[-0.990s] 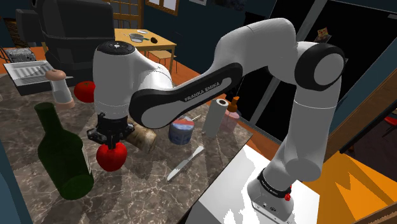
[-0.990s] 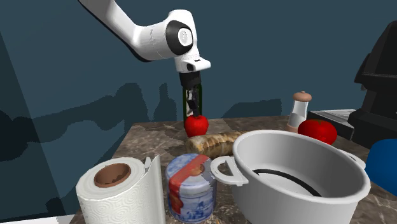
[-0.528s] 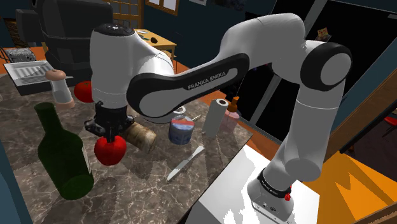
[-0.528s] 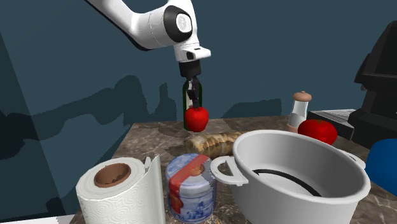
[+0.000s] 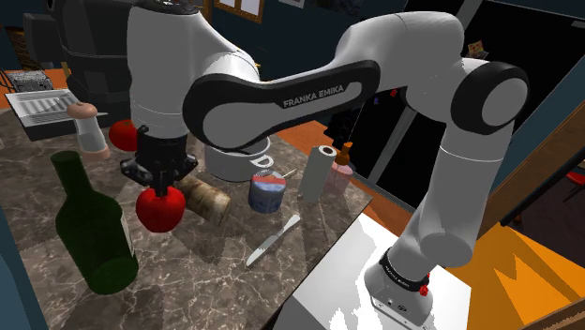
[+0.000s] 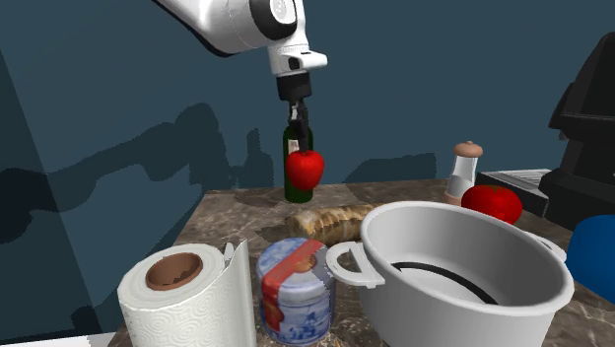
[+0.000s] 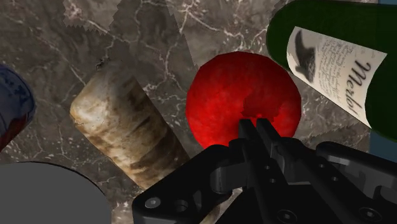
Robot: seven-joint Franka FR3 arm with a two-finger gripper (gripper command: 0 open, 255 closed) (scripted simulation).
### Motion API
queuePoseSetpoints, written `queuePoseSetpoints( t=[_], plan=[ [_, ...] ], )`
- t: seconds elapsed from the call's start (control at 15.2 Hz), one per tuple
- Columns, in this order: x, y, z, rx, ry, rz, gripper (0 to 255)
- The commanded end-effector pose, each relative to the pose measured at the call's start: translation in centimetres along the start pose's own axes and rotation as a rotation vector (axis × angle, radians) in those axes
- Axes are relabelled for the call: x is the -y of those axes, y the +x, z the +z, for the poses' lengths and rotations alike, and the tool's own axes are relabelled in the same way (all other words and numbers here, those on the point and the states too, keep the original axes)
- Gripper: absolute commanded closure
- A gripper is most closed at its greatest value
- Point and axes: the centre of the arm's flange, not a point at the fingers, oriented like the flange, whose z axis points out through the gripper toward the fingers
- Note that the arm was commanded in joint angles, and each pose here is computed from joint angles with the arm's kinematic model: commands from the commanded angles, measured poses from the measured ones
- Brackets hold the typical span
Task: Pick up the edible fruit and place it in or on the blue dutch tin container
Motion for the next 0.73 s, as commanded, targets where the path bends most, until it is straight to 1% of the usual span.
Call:
queuePoseSetpoints(
  t=[0.0,0.66],
  plan=[
    [0.1,0.1,-1.1,0.0,0.0,0.0,255],
    [0.6,0.9,-6.3,0.0,0.0,0.0,255]
  ],
)
